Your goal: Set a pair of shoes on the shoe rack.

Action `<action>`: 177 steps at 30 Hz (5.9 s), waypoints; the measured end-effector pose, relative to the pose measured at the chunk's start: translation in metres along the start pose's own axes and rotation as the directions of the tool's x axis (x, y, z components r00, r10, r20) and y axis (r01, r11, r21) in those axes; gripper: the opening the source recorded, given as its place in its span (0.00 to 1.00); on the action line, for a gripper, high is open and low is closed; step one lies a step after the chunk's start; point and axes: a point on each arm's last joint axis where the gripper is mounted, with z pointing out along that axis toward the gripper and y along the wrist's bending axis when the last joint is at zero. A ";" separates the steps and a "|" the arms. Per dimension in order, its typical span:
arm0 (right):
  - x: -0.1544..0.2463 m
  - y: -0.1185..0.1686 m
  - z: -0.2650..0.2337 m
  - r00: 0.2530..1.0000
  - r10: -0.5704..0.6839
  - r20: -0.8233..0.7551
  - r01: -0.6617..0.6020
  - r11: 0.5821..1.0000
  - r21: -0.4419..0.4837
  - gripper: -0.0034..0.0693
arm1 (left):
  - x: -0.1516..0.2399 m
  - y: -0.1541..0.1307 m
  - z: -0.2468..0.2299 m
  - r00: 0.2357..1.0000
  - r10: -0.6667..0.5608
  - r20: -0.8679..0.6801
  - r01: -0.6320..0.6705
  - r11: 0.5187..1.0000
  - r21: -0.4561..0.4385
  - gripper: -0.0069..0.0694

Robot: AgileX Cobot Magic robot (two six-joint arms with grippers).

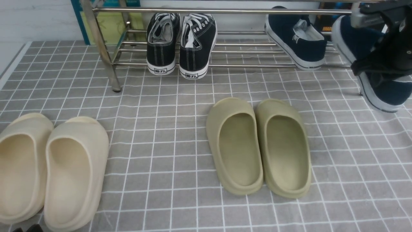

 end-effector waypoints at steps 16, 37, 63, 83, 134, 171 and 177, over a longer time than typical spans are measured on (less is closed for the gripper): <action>-0.018 -0.002 0.042 0.998 -0.052 0.027 0.051 0.997 0.051 0.09 | 0.000 0.000 0.000 1.000 0.000 0.000 0.000 1.000 0.000 0.40; -0.094 0.011 0.100 0.971 -0.188 0.150 0.203 0.975 -0.089 0.09 | 0.000 0.000 0.000 1.000 0.000 0.000 0.000 1.000 0.000 0.40; -0.104 0.003 0.093 0.945 -0.257 0.201 0.260 0.966 0.014 0.30 | 0.000 0.000 0.000 1.000 -0.001 0.000 0.001 1.000 0.000 0.40; -0.066 -0.006 -0.064 0.983 -0.107 0.149 0.114 0.992 -0.045 0.24 | 0.000 0.000 0.000 1.000 -0.001 0.000 0.001 1.000 0.000 0.40; 0.234 0.017 -0.163 0.759 0.097 0.644 0.022 0.984 -0.175 0.04 | 0.000 0.000 0.000 1.000 -0.002 0.000 0.002 1.000 0.000 0.40; 0.358 0.012 -0.032 0.673 0.213 0.709 -0.263 0.964 -0.040 0.04 | 0.000 0.000 0.000 1.000 -0.003 0.000 0.003 1.000 -0.001 0.40; 0.358 0.012 -0.031 0.674 0.213 0.707 -0.263 0.964 -0.040 0.05 | 0.000 0.000 0.000 1.000 -0.003 0.000 0.003 1.000 -0.001 0.40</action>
